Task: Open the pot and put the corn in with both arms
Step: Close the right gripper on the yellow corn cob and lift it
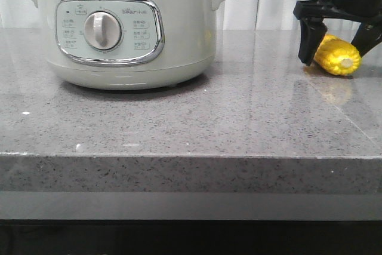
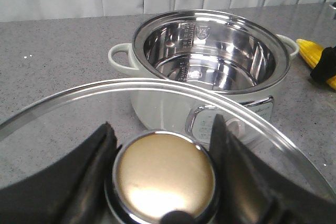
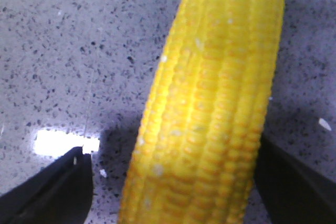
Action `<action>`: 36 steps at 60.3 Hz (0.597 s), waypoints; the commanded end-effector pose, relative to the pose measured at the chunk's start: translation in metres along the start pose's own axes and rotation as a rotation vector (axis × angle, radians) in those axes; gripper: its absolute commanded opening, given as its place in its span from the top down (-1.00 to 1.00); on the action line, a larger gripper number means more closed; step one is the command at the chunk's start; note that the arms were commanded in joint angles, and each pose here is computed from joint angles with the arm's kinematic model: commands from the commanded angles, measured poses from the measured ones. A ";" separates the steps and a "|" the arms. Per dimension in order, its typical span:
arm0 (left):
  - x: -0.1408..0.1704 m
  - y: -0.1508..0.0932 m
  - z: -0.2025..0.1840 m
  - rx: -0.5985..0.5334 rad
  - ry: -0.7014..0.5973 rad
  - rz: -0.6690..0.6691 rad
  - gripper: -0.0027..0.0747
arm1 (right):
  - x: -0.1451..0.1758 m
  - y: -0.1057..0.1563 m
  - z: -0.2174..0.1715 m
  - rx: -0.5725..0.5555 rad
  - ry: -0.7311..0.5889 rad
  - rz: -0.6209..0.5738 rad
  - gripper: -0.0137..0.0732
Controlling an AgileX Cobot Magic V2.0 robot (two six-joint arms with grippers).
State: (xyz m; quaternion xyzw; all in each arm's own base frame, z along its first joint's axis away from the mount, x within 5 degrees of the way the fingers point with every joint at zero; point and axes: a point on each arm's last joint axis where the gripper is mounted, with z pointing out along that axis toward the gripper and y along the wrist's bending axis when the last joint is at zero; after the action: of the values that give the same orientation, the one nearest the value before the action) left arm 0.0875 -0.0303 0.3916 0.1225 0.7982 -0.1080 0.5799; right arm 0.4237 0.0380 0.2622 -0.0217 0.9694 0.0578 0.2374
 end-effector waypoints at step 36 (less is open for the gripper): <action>-0.023 -0.001 -0.009 0.010 -0.182 -0.029 0.34 | -0.037 0.035 -0.111 -0.054 -0.236 -0.081 -0.01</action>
State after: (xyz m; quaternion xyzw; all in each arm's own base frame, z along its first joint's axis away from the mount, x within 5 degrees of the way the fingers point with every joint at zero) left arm 0.0873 -0.0309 0.3916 0.1211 0.7982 -0.1135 0.5791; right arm 0.4232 0.0484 0.3120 -0.0416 0.9624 0.0628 0.2610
